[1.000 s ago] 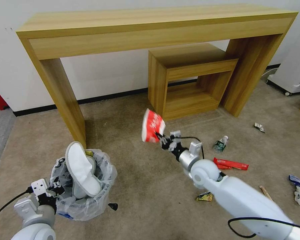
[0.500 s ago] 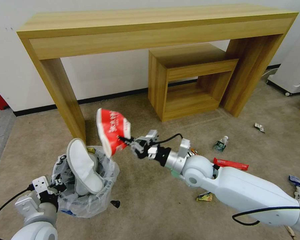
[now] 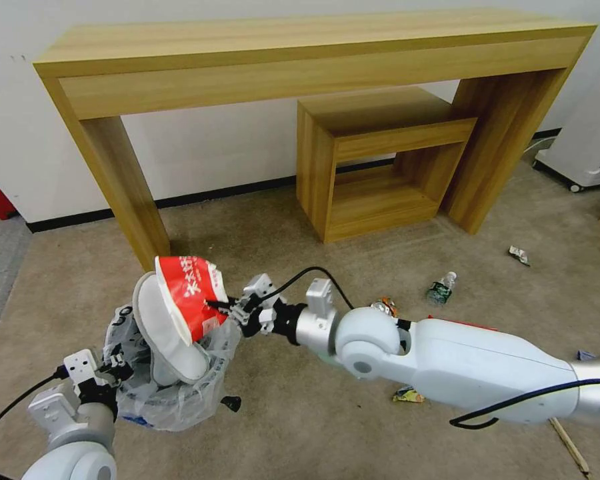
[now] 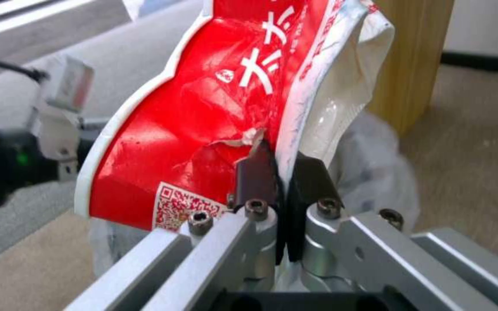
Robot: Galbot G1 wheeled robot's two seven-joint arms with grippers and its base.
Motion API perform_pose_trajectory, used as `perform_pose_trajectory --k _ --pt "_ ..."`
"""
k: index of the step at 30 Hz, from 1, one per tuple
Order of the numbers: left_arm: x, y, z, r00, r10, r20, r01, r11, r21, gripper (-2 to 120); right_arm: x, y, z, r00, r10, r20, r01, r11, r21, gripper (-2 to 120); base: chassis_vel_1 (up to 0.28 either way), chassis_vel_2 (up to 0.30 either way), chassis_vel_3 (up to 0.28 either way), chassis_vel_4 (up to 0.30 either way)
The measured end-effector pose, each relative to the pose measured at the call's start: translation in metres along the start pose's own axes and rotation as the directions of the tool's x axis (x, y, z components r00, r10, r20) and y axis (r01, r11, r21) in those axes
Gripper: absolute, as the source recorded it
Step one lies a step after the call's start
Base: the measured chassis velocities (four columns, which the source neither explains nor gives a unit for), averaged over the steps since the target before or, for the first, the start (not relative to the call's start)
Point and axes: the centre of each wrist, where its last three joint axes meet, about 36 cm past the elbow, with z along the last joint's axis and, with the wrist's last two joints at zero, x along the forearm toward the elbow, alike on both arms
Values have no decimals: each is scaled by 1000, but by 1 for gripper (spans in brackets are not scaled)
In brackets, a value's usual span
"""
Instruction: Pick up the trash bin and place the garbage on the floor into it.
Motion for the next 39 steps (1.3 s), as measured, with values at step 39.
perform_pose_trajectory --k 39 --pt "4 -1 -5 1000 22 20 -22 1000 9 1 -97 68 -2 910 218 -353 -223 974 28 0 0 0 0 0"
